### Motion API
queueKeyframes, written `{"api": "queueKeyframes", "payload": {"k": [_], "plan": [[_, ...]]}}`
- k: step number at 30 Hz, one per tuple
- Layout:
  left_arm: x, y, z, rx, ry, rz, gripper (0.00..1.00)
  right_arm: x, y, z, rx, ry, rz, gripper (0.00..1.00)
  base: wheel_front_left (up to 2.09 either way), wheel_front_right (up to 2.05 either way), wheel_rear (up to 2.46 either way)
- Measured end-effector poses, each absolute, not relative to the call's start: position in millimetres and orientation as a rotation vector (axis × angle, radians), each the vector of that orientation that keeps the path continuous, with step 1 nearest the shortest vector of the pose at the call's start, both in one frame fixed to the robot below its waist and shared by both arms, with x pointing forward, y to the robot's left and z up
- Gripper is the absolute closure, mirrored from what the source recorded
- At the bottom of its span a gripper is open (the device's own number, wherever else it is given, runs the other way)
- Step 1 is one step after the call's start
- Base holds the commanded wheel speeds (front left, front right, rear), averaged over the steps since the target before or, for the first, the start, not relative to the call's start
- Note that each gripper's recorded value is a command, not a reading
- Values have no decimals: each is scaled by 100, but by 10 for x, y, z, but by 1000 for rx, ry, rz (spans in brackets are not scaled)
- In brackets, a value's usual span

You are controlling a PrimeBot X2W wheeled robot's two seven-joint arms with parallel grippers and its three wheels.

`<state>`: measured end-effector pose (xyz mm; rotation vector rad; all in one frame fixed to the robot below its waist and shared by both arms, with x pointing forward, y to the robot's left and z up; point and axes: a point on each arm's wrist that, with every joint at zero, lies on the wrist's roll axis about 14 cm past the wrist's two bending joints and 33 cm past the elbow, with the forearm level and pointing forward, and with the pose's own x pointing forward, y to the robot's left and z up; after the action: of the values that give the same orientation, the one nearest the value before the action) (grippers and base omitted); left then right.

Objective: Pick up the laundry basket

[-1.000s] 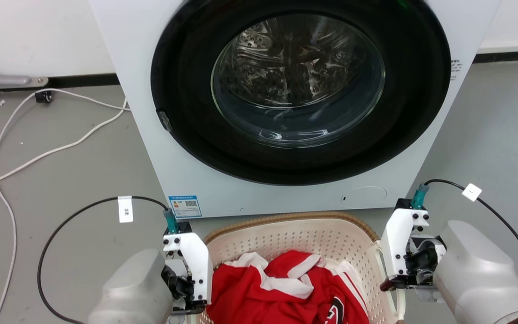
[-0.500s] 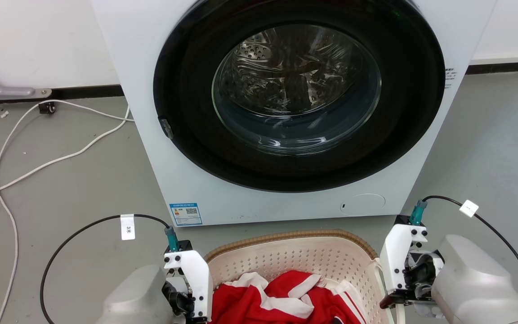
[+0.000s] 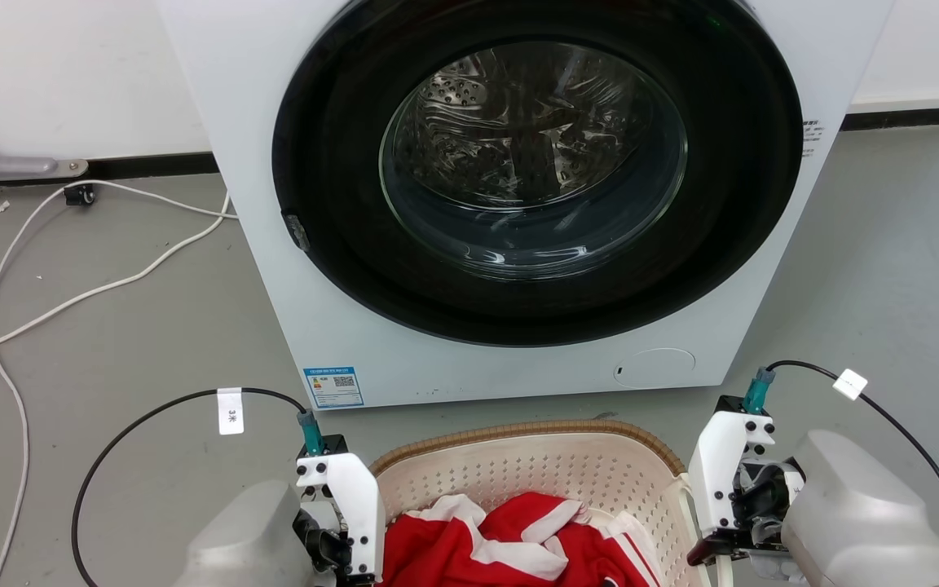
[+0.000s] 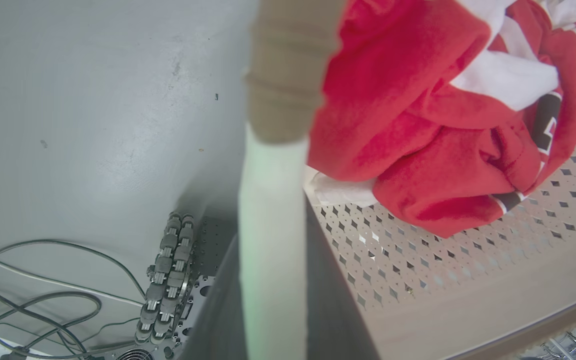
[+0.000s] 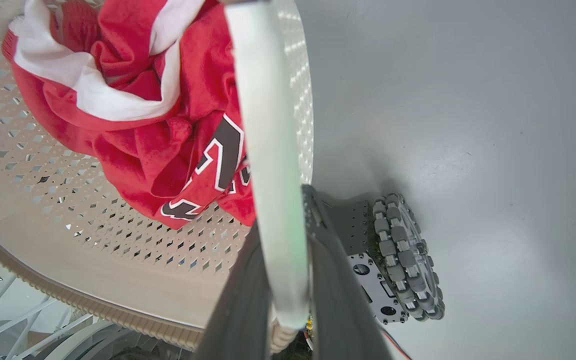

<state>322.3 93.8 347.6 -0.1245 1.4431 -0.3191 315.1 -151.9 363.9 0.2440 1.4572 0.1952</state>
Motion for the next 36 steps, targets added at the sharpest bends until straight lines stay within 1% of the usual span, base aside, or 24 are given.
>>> {"api": "queueKeyframes", "payload": {"k": [36], "plan": [[3241,910,3464,-131,1445,-325,100,3156,-1535,3614,242,1463,190,100,0,0,0]]}}
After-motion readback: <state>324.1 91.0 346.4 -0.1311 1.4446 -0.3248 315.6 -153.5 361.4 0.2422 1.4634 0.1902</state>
